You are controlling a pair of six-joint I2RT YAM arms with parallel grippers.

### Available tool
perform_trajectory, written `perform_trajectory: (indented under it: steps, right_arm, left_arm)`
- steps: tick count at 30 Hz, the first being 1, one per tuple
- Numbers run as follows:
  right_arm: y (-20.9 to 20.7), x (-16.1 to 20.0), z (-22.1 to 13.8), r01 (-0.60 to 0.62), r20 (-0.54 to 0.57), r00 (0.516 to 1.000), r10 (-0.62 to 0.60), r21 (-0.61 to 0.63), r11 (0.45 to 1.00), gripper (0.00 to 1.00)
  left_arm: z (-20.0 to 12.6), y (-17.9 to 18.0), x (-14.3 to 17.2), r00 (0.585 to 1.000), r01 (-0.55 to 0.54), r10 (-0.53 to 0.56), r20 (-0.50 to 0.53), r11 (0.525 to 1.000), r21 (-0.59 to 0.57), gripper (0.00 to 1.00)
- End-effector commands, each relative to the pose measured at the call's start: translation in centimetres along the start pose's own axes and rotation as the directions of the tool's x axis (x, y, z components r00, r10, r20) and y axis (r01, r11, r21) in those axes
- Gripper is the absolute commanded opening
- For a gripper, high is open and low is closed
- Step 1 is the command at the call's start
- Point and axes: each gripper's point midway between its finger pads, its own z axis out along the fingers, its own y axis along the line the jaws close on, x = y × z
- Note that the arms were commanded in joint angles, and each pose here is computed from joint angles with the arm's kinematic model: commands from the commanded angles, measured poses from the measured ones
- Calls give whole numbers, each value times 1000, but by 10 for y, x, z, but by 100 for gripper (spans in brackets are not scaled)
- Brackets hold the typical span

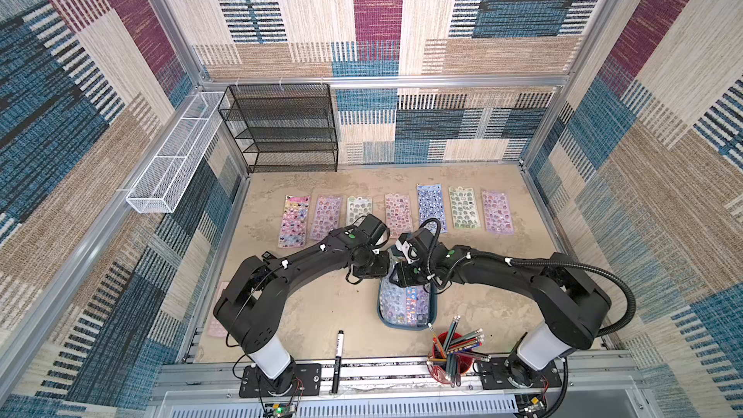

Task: Take the stickers out of the storage box
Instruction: Pick up the sticker from the storage box.

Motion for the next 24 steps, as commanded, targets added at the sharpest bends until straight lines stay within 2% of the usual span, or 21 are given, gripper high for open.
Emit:
perform_trajectory:
  steps: [1, 6, 8, 12, 16, 24]
  right_arm:
    - [-18, -4, -11, 25, 16, 1000, -27, 129, 991, 43]
    - [-33, -1, -13, 39, -13, 999, -37, 215, 976, 12]
    - [-34, 6, -9, 38, -33, 999, -32, 209, 977, 7]
    - [-34, 19, 2, 26, -74, 997, -14, 166, 986, 4]
    - [-33, 26, 14, 10, -96, 995, 2, 128, 992, 6]
    - [-46, 32, 24, 4, -116, 993, 17, 172, 985, 6]
  left_arm:
    - [-2, -2, 0, 1000, 1, -1, 8, 1000, 9, 0]
    - [-5, 0, -1, 1000, 6, -6, 16, 1000, -5, 0]
    - [-6, 1, -1, 1000, 6, -6, 16, 1000, -10, 0]
    - [-6, 0, -2, 1000, 9, -9, 17, 1000, -6, 2]
    - [-7, -4, -2, 1000, 10, -10, 13, 1000, 10, 27]
    - [-44, -8, -12, 994, 2, -2, 110, 1000, -5, 41]
